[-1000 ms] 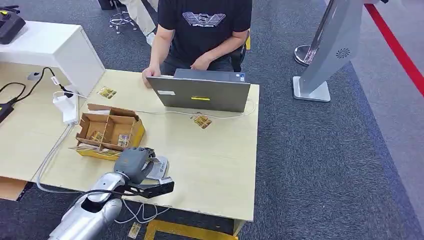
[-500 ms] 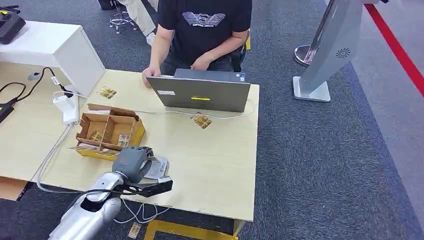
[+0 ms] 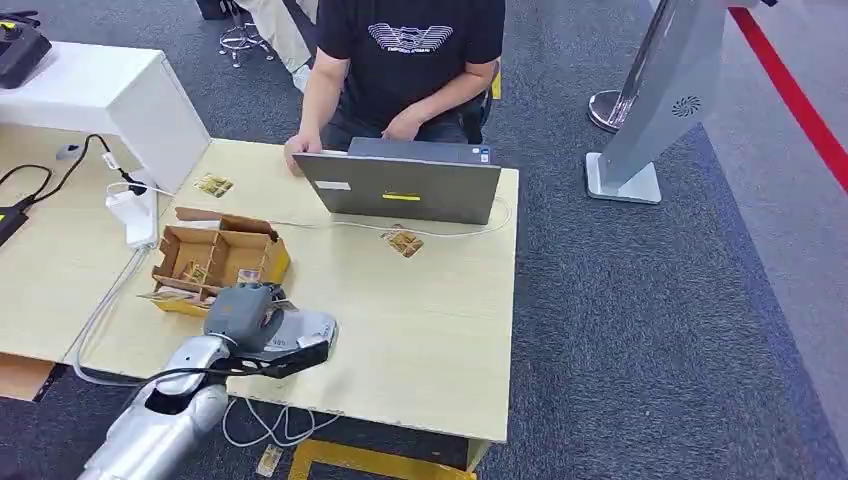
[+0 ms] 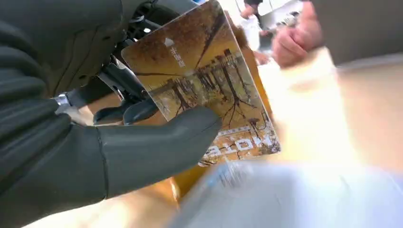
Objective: Pass the card to the sensor for recognition and then transmit it.
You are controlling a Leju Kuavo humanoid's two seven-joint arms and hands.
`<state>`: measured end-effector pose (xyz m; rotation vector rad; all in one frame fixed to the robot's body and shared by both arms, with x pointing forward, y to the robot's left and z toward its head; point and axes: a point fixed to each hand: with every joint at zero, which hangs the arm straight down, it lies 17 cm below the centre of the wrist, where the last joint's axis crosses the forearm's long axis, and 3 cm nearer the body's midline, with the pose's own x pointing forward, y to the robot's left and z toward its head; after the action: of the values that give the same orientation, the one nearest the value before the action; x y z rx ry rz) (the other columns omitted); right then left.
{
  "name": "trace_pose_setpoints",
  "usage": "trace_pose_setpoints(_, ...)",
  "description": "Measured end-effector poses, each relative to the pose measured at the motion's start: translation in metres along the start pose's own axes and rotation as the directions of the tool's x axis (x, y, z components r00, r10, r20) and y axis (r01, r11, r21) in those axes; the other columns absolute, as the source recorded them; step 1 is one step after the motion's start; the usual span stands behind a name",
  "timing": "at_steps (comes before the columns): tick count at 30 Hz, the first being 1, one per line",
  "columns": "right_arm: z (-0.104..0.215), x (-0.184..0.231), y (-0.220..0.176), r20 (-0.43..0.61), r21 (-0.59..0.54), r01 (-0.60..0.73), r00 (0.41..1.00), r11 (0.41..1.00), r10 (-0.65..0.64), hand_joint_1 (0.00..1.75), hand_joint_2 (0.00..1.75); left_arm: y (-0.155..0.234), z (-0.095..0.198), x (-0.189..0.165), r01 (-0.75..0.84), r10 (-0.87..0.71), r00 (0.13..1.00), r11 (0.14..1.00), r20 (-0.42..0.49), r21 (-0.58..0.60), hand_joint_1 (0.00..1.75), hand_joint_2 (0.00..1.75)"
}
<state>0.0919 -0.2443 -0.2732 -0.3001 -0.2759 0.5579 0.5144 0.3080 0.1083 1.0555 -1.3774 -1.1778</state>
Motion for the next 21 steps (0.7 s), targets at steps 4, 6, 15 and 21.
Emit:
trace_pose_setpoints(4,0.0,0.002,0.0,0.011,0.0,-0.002,1.0,1.0,0.002,0.0,0.0,0.054,-0.021,-0.014,-0.003,0.004,1.0,0.996,-0.008,0.086,1.75,1.75)
trace_pose_setpoints(6,0.0,0.002,0.0,0.014,0.0,-0.002,1.0,1.0,0.002,0.0,0.0,0.07,-0.024,-0.019,0.0,0.001,1.0,0.994,-0.011,0.111,1.75,1.75)
trace_pose_setpoints(15,0.0,0.004,0.0,0.026,0.0,-0.008,1.0,1.0,0.008,0.0,0.0,0.094,-0.021,-0.039,0.024,-0.019,0.999,0.986,-0.034,0.163,1.75,1.75)
trace_pose_setpoints(21,0.0,0.005,0.0,0.029,0.0,-0.009,1.0,1.0,0.01,0.0,0.0,0.104,-0.019,-0.054,0.047,-0.038,0.998,0.983,-0.055,0.179,1.75,1.75)
